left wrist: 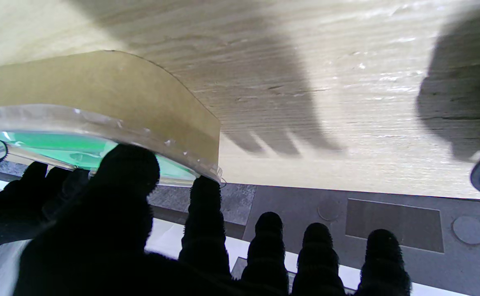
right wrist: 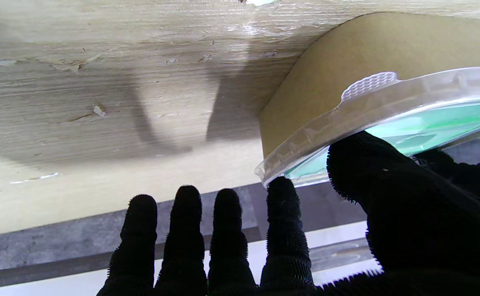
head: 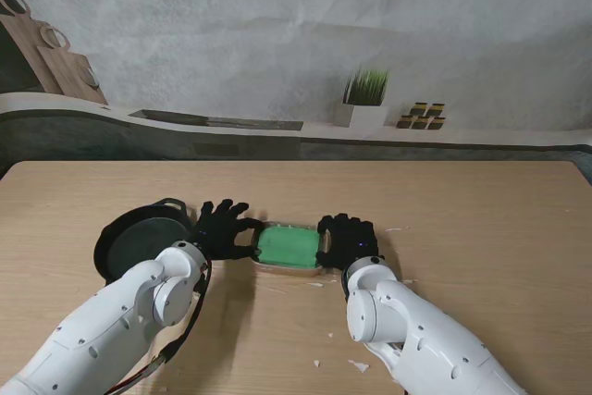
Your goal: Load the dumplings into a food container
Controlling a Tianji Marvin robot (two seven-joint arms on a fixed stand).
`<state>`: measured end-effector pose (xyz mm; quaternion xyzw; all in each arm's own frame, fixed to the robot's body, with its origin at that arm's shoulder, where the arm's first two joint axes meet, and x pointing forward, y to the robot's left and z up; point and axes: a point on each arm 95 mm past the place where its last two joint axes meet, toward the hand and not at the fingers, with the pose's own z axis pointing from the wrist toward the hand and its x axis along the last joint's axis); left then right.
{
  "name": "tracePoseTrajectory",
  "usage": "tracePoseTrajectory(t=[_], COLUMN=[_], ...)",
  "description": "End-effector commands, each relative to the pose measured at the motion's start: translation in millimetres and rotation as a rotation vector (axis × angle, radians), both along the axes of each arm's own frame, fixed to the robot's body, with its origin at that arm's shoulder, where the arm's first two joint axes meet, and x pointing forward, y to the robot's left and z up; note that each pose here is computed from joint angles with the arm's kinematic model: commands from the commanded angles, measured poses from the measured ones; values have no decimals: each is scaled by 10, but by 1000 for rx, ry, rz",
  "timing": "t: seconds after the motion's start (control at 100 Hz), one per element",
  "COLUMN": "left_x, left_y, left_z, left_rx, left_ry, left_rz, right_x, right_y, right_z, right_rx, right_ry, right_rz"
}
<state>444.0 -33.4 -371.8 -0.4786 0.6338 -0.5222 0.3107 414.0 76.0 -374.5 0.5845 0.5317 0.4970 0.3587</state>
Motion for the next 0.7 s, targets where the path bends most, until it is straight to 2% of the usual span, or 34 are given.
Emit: tracePoseTrajectory(t=[0.0,0.44,0.69], left_x=[-91,-100,-97], left_y=[82,100,105], left_z=[-218,-215,-195], left_rx=[36,32,19], left_ry=[69,59,51], left_rz=[17,14,14], right_x=[-122,-139,-135], right_y=[-54,-41,-53], right_z=[-240,-236,-222], right_rx=[-28,-37,-19], right_ry=[79,127,107], right_rz=[-15,-45,-35])
